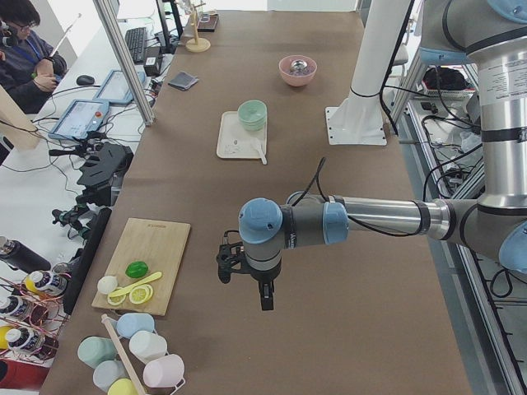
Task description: Stack green bowls together
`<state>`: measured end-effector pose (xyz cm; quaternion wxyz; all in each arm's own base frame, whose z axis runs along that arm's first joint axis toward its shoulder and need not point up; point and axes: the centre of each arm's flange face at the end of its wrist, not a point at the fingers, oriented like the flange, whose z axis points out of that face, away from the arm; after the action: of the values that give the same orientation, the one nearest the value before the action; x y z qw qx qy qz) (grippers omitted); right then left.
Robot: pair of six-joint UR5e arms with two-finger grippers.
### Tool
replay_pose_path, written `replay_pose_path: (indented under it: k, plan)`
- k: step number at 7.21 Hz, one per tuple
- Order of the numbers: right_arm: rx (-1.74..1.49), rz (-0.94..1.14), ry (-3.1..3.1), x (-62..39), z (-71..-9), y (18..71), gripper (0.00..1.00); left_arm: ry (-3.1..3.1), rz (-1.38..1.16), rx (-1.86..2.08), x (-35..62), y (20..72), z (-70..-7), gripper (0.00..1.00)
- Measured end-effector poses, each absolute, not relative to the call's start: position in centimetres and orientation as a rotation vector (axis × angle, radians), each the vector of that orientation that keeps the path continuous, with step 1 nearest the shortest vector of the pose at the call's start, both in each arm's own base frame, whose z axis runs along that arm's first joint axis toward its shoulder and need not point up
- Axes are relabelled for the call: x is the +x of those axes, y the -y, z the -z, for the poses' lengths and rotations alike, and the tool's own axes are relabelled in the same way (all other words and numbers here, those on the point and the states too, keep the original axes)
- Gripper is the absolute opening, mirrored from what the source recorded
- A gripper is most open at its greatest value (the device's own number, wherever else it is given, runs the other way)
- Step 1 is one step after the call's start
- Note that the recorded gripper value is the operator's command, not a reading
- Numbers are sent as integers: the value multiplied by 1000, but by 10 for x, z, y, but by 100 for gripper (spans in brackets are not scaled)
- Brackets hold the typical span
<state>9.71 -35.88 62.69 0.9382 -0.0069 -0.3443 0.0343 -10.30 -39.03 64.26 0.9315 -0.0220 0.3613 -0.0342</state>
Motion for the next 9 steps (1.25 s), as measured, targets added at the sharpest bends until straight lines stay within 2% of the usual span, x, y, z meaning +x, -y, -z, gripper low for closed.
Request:
replay_pose_path:
  k: [9]
  plan:
    - [-14, -62, 708, 94, -626, 360, 100, -738, 70, -35, -103, 389, -643, 98]
